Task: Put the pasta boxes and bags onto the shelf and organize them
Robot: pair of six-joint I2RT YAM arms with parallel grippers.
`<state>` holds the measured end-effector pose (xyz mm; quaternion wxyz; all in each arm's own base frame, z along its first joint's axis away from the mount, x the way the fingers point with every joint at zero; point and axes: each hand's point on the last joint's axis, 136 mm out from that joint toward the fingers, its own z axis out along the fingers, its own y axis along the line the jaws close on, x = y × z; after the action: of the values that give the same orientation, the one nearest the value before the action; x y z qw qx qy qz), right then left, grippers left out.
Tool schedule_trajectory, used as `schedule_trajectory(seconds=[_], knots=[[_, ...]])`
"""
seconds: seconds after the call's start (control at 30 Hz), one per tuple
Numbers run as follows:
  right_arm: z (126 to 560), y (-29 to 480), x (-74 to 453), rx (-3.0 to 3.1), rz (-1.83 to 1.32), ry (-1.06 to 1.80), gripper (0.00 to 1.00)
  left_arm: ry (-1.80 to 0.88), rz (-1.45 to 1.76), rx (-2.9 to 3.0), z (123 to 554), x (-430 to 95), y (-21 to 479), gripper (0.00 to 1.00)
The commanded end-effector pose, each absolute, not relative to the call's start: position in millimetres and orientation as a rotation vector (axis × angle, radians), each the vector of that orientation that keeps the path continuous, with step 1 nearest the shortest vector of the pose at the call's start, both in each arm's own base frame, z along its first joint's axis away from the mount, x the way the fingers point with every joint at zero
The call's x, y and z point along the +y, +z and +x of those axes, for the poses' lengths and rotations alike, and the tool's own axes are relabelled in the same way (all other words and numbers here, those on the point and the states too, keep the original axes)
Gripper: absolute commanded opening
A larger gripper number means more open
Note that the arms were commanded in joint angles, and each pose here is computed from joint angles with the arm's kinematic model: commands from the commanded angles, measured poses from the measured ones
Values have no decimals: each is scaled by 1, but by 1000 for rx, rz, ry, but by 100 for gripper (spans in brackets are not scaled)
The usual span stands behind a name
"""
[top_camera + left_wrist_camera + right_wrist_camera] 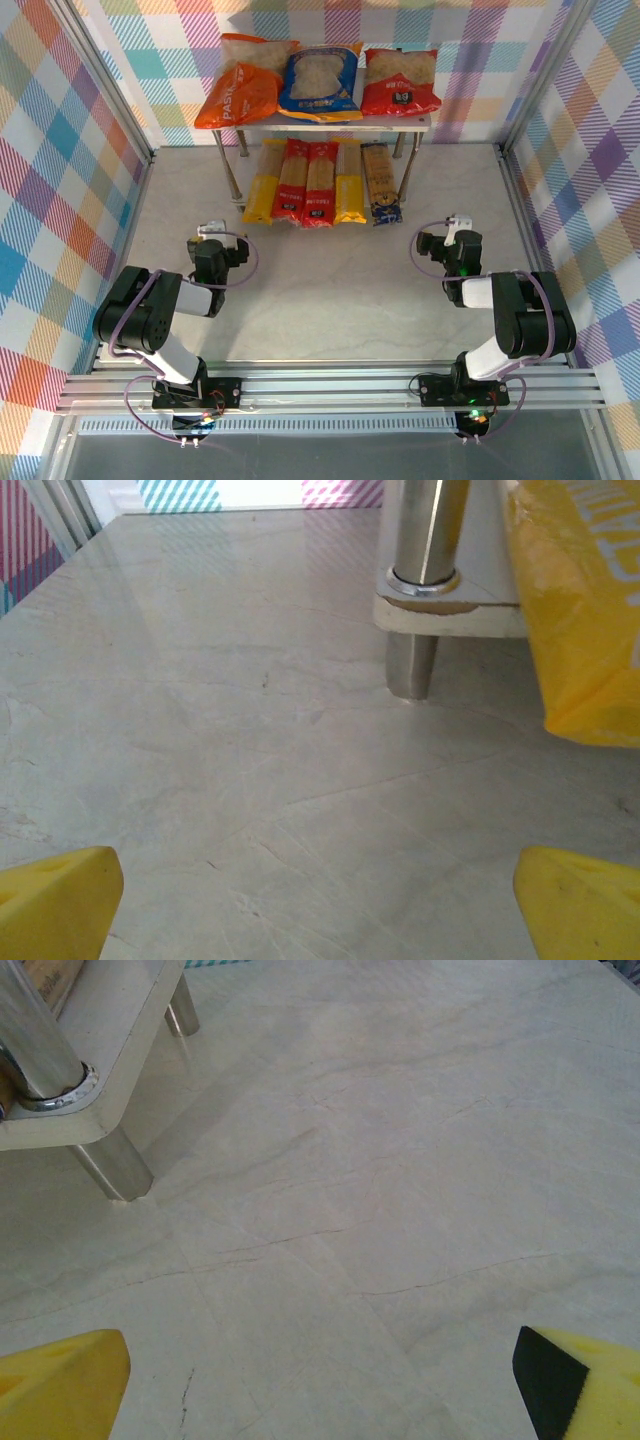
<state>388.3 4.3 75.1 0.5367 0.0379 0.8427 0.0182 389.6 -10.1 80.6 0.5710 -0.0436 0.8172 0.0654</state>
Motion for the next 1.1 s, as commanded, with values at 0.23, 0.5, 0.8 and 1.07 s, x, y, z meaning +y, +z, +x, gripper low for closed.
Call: schedule_trajectory(seconds=[0.23, 0.5, 0.8, 1.07], knots=[[397, 92, 6, 1943, 64, 56, 99, 146, -145, 1906, 393, -4, 87, 100], [397, 92, 6, 1943, 65, 55, 99, 145, -144, 1905, 393, -4, 88, 100], [397, 92, 7, 1942, 64, 56, 99, 145, -145, 1906, 393, -4, 87, 100], [396, 92, 7, 1943, 64, 55, 99, 145, -143, 1909, 394, -4, 87, 100]])
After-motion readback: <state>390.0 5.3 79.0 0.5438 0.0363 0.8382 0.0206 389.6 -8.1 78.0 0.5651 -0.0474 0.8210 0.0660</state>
